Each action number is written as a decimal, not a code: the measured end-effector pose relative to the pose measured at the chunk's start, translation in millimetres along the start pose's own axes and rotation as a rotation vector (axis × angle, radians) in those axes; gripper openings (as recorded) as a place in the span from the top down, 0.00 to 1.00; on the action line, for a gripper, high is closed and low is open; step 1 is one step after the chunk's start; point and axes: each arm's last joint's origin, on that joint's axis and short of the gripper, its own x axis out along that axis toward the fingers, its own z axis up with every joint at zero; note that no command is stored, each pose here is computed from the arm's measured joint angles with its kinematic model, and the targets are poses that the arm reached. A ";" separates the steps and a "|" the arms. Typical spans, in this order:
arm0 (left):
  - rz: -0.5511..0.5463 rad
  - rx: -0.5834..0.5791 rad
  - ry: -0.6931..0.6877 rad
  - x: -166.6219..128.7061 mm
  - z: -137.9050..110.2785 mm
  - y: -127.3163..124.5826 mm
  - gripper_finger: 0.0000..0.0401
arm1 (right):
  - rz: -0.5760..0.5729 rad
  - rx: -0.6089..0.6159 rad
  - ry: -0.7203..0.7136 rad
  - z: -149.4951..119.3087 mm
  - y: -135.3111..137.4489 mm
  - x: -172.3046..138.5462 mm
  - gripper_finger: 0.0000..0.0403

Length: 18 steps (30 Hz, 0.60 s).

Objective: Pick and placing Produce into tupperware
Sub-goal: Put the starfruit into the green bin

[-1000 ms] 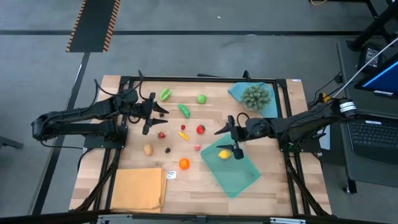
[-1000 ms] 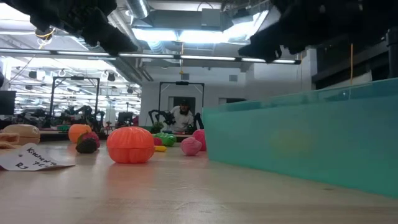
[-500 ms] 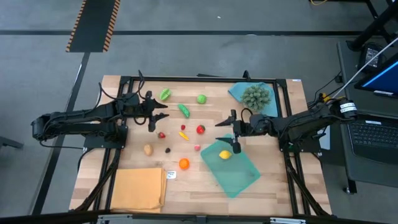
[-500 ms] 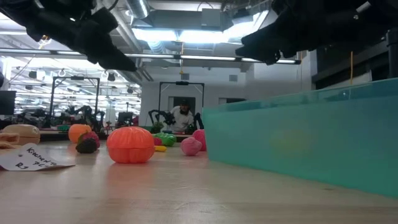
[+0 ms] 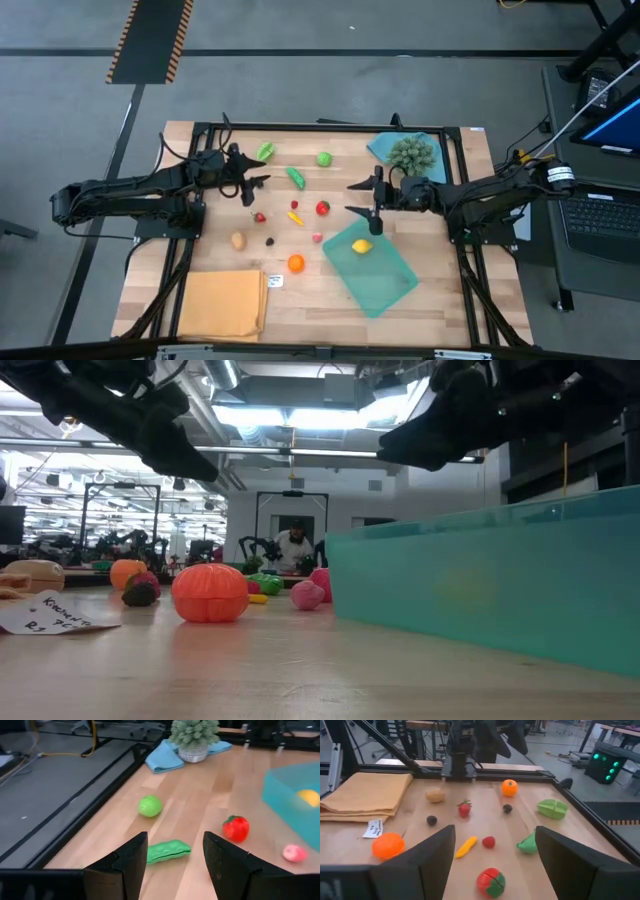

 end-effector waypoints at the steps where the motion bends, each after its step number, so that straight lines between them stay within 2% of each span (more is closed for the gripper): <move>1: 0.014 -0.001 0.004 0.3 0.9 1.0 0.54 | -0.004 0.001 0.000 0.0 -1.3 0.1 0.31; 8: 0.100 -0.030 0.061 12.5 10.9 15.7 0.54 | -0.043 0.009 0.004 -0.8 -11.3 0.9 0.31; 18: 0.236 -0.103 0.327 47.6 27.5 56.2 0.54 | -0.085 0.039 0.007 -1.7 -22.7 1.4 0.31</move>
